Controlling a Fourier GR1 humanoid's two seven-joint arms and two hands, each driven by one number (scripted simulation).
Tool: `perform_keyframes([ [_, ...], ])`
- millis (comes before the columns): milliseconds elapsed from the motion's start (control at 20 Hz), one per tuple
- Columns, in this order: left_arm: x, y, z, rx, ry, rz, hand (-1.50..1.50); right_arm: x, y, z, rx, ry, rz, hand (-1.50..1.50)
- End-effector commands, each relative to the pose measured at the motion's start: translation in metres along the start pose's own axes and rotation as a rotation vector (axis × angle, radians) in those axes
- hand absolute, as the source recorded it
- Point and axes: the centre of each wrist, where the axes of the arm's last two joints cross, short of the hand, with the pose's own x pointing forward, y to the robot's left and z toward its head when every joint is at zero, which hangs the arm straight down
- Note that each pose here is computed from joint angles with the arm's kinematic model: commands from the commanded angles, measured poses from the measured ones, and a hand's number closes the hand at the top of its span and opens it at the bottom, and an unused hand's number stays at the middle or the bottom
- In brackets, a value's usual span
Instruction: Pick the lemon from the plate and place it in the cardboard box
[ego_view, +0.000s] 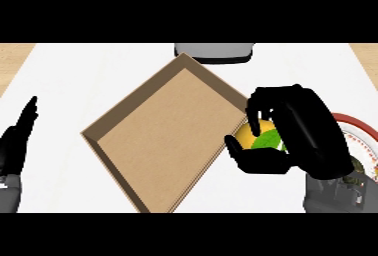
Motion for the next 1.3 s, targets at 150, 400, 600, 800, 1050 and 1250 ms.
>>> perform_keyframes([
  [150,0.0,0.001,-0.003,-0.002,0.006,-0.003,0.0,0.057,0.008,-0.057,0.018,0.024,-0.137,1.5],
  [400,0.003,-0.025,-0.004,-0.022,-0.033,0.0,0.0,0.048,0.029,-0.11,0.048,0.123,-0.242,1.5],
  [600,0.012,-0.01,-0.006,-0.012,-0.018,-0.002,0.0,0.056,0.067,-0.126,0.063,0.126,-0.245,1.5],
  [800,0.011,-0.012,0.001,-0.026,-0.027,0.01,0.0,0.064,0.069,-0.158,0.062,0.147,-0.242,1.5],
  [1050,0.019,-0.019,-0.01,-0.038,-0.029,0.006,0.0,0.071,0.106,-0.165,0.079,0.2,-0.141,1.5],
  [1250,0.012,-0.02,-0.006,-0.039,-0.041,0.001,0.0,0.044,0.121,-0.169,0.112,0.332,-0.225,-1.5],
])
